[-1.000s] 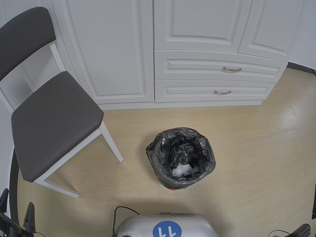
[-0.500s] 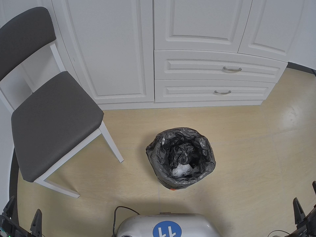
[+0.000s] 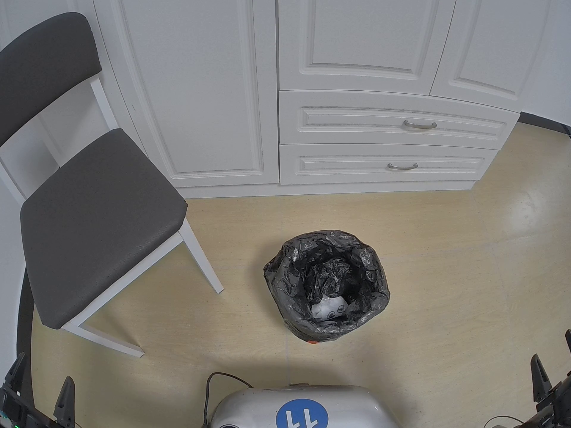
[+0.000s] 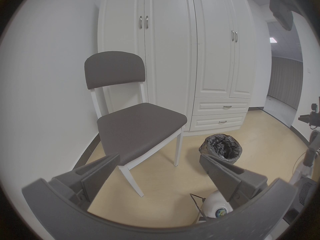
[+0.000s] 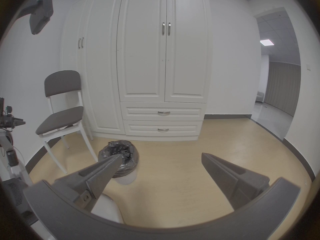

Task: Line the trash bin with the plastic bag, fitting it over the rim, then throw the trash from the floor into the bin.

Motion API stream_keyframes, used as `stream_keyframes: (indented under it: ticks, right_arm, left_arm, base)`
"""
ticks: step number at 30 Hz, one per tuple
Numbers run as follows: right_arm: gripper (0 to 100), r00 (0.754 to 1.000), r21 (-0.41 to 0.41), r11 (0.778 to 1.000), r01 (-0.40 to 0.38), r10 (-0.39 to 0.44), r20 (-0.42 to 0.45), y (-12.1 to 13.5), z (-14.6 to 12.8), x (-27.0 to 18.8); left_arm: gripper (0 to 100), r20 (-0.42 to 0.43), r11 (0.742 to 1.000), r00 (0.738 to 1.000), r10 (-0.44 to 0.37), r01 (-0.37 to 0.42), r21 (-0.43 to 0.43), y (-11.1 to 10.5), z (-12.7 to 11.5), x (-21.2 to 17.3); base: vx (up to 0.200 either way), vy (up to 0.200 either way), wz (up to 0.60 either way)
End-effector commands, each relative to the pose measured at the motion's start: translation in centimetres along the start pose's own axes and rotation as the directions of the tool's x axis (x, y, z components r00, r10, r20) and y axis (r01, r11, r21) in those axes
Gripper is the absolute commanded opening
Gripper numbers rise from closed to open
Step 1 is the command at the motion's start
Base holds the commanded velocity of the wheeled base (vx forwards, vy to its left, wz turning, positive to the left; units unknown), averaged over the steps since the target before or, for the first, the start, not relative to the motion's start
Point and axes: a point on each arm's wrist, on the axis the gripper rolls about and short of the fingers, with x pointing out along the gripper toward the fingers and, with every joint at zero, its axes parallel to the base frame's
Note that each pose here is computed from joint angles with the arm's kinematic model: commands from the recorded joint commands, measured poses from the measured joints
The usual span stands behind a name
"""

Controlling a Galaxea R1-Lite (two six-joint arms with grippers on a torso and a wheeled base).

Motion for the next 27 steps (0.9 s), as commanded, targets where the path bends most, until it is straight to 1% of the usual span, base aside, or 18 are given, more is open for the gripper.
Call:
stream_keyframes:
  ticks: [1,3,5,6,9,11,21,27]
  right_arm:
    - [100,0.998,-0.014,0.998,-0.059,0.059,-0.015,0.17,-0.65,-0.01]
    - [100,0.998,-0.022,0.999,-0.041,0.040,-0.040,0.13,-0.87,-0.03]
    - [100,0.998,-0.022,0.999,-0.041,0.040,-0.040,0.13,-0.87,-0.03]
    - [100,0.999,-0.018,0.999,-0.029,0.028,-0.041,0.11,-0.88,-0.03]
    - [100,0.998,0.028,0.999,-0.018,0.019,-0.054,0.08,-0.99,0.00]
    - [100,0.998,0.045,0.999,-0.011,0.013,-0.055,0.07,-1.05,-0.02]
    - [100,0.999,0.045,0.999,0.000,0.002,-0.054,0.05,-1.03,-0.02]
    - [100,0.999,0.044,0.999,0.005,-0.002,-0.055,0.04,-1.03,-0.02]
  left_arm:
    - [100,0.004,1.000,1.000,0.001,-0.001,0.001,-0.01,-0.34,-0.02]
    - [100,0.004,1.000,1.000,0.001,-0.001,0.003,-0.01,-0.34,-0.02]
    - [100,0.004,1.000,1.000,0.001,-0.001,0.003,-0.01,-0.34,-0.02]
    - [100,0.003,1.000,1.000,0.000,0.000,0.000,-0.01,-0.38,-0.01]
    - [100,0.003,1.000,1.000,0.002,-0.002,0.000,-0.01,-0.38,-0.01]
    - [100,0.004,1.000,1.000,0.001,-0.001,0.000,-0.01,-0.34,-0.02]
    - [100,0.006,1.000,1.000,0.004,-0.004,-0.011,0.00,-0.32,-0.02]
    - [100,0.007,1.000,1.000,0.002,-0.002,-0.004,0.00,-0.34,-0.01]
  base:
    - [0.000,0.000,0.00]
    - [0.000,0.000,0.00]
    - [0.000,0.000,0.00]
    - [0.000,0.000,0.00]
    - [0.000,0.000,0.00]
    - [0.000,0.000,0.00]
    - [0.000,0.000,0.00]
    - [0.000,0.000,0.00]
